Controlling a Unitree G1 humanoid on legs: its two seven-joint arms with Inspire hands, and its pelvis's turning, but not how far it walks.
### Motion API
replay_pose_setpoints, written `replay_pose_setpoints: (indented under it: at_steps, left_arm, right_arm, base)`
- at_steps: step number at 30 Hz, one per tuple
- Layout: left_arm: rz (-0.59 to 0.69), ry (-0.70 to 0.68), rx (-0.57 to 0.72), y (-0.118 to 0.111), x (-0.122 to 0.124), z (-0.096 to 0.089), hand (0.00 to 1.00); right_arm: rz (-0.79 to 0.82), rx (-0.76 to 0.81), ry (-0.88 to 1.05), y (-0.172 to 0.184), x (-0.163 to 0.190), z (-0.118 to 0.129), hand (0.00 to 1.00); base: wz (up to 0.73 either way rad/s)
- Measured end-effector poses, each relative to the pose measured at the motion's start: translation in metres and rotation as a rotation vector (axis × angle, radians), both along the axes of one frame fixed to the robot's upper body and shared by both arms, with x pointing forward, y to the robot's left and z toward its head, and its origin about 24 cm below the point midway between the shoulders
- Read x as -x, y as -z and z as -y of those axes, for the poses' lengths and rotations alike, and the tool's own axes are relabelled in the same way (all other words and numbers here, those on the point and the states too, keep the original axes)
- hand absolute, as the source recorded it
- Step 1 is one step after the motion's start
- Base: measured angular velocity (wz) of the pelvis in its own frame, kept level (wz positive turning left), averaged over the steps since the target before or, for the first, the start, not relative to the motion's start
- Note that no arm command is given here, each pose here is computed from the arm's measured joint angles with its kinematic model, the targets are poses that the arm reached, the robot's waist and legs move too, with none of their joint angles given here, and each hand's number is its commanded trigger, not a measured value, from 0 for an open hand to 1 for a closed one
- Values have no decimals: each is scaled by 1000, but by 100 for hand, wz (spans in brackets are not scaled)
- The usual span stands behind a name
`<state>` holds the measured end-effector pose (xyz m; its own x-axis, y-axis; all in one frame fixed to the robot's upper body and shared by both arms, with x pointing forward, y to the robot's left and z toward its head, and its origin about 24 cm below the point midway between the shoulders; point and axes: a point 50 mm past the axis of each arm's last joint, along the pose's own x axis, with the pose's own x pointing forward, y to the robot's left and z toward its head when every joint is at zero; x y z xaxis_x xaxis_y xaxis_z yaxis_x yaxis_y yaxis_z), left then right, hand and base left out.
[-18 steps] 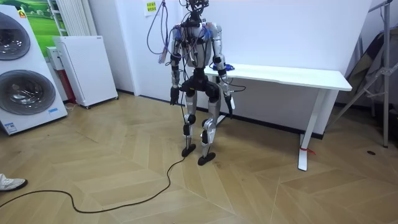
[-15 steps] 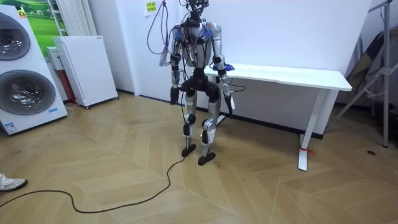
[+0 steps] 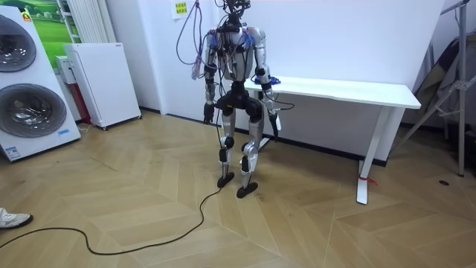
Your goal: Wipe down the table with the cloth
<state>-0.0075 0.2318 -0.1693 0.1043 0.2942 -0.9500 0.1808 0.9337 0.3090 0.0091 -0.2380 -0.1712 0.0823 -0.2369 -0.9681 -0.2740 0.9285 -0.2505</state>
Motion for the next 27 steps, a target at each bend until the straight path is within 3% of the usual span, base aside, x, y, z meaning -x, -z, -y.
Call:
replay_pose_setpoints:
  at_steps: [3, 14, 19, 27]
  left_arm:
    - [-23, -11, -1, 0, 4, 0, 0]
    - [-26, -249, -83, -7, 28, -22, 0]
    - [11, -273, -114, -9, 24, -28, 0]
    - [54, -247, -146, -11, 12, -35, 0]
  right_arm:
    - [-32, 11, 129, 0, 13, 2, 0]
    - [98, 124, 1172, -9, 59, 24, 0]
    - [157, 199, 1354, -14, 59, 39, 0]
    - [419, 355, 1267, -36, -22, 88, 0]
  base:
    - [0]
    - [-1]
    - [-10]
    - [-13]
